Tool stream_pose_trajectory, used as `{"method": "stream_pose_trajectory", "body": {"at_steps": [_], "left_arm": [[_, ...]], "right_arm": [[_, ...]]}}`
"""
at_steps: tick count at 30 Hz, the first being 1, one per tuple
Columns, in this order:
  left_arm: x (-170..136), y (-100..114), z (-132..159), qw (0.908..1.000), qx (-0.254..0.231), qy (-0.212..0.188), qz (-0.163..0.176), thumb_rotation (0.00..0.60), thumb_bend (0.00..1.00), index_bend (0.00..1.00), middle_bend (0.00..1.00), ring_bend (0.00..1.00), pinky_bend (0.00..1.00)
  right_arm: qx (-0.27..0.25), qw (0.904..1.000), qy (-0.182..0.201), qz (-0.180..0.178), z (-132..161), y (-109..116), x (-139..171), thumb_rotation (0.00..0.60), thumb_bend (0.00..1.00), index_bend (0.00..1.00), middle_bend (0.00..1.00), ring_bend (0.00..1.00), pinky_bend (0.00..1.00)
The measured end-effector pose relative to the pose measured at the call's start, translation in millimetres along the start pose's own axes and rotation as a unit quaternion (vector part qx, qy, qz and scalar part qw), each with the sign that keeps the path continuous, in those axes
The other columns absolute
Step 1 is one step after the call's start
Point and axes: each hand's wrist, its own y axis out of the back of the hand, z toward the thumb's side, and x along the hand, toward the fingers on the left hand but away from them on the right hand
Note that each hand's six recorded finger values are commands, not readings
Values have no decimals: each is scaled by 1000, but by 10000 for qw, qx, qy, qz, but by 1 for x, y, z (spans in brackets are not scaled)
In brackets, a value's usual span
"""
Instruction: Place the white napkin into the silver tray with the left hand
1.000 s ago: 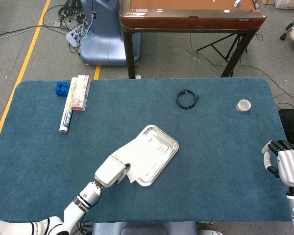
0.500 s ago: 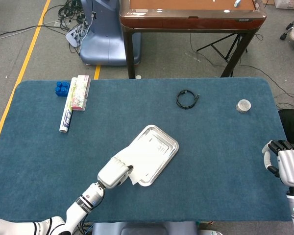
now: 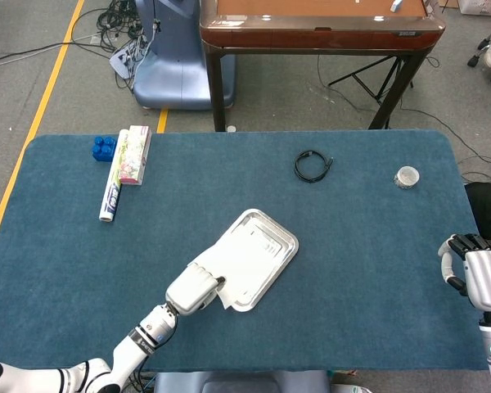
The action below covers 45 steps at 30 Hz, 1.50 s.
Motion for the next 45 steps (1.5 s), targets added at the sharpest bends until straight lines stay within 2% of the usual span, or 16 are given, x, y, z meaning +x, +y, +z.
{"method": "stream_pose_trajectory", "body": {"at_steps": [10,16,22,32,45], "left_arm": [[5,-4,2,9998,122,-124,-60,600,448,486,1000,1000,1000],[9,-7,1,9999,117,-36,-89,600,448,445,1000,1000,1000],[14,-10,-2,9998,166,65,-115,600,388,406,1000,1000,1000],[18,-14,-4,9996,211,142,-120,600,324,388,1000,1000,1000],[26,-16,2,9997,209,111,-93,600,322,386,1000,1000,1000]], "right_arm": [[-5,10000,-16,-3,-1,0,0,600,484,553,489,371,453],[-11,10000,-23,-16,-2,1,0,600,485,553,490,371,453],[-16,10000,-37,-19,-3,2,-1,600,485,553,490,370,453],[-23,10000,-40,-26,-3,2,-1,600,485,553,490,371,453],[-36,10000,-56,-35,-4,3,-1,600,484,553,490,371,453]]}}
